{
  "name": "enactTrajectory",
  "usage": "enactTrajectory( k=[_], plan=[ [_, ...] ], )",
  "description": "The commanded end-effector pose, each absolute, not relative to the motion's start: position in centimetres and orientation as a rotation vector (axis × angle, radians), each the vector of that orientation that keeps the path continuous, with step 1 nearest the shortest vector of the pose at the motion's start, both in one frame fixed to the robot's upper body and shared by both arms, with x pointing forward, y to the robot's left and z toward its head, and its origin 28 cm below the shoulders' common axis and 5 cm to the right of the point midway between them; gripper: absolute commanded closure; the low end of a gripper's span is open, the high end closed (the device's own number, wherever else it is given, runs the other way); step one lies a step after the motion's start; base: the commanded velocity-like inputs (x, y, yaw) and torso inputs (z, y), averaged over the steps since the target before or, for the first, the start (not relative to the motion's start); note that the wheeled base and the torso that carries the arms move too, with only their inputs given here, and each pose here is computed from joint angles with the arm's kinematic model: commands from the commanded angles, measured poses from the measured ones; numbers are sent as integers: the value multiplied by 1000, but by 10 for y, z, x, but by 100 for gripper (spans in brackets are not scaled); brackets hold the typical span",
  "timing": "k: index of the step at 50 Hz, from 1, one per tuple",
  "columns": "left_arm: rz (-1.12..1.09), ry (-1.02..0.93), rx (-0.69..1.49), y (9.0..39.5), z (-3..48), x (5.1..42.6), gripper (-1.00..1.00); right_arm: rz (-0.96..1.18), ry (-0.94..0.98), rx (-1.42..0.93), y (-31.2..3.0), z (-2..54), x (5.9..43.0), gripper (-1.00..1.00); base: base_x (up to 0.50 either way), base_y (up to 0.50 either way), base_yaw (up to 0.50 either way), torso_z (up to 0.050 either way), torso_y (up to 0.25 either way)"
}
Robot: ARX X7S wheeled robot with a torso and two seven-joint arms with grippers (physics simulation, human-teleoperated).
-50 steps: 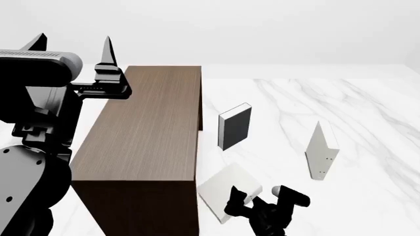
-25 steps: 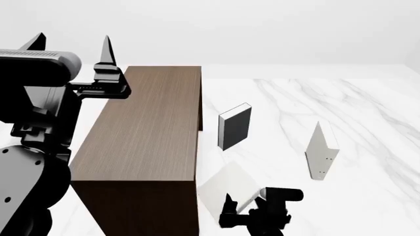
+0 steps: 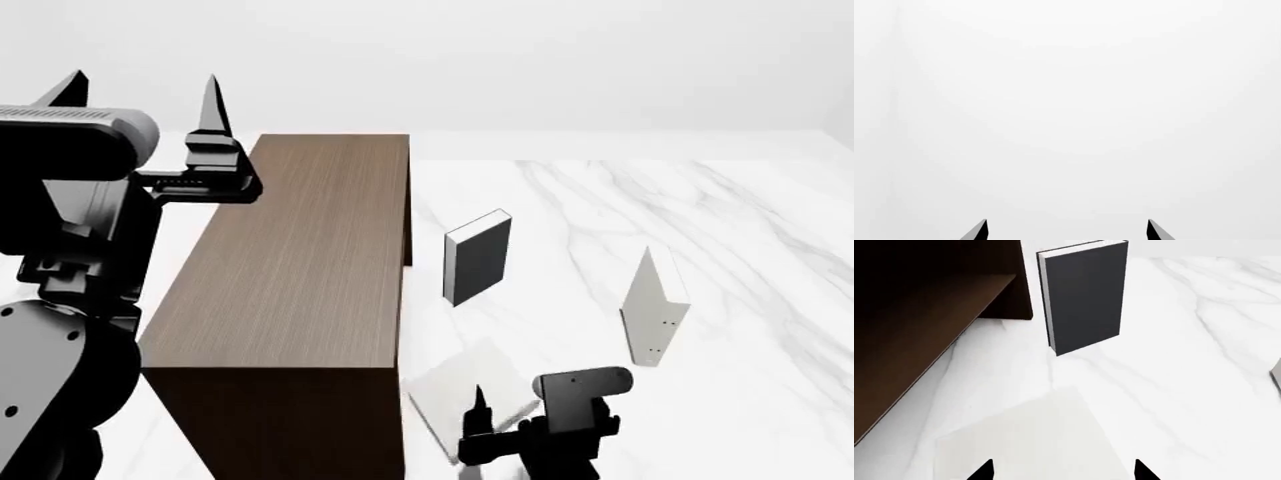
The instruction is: Pick up the book on the right and place it under the cabinet shelf.
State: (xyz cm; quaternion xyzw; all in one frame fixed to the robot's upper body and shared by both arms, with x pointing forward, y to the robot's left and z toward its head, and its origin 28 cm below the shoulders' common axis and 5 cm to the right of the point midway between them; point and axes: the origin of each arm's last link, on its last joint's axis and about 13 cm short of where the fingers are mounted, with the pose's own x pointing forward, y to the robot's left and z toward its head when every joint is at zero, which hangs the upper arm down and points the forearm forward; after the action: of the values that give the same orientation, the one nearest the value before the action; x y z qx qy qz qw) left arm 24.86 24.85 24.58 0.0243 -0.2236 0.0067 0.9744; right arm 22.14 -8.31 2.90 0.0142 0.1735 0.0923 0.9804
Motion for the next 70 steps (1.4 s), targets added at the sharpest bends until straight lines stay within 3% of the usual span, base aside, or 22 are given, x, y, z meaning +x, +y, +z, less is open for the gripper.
enactTrajectory(
  k=[1,32,52,70],
  plan=[
    [13,-451,48,248,245,248,-100,192,306,-28,-86,44,220,-100,0,0,0,0,0],
    [-3,-532,76,246,250,240,-100,33,-64,-112,-120,103,243,-100,0,0,0,0,0],
    [-5,-591,107,242,281,231,-100,15,-98,-70,-134,101,240,-100,0,0,0,0,0],
    [-10,-601,104,241,291,231,-100,36,-93,-80,-133,93,236,-100,0,0,0,0,-162]
  ],
)
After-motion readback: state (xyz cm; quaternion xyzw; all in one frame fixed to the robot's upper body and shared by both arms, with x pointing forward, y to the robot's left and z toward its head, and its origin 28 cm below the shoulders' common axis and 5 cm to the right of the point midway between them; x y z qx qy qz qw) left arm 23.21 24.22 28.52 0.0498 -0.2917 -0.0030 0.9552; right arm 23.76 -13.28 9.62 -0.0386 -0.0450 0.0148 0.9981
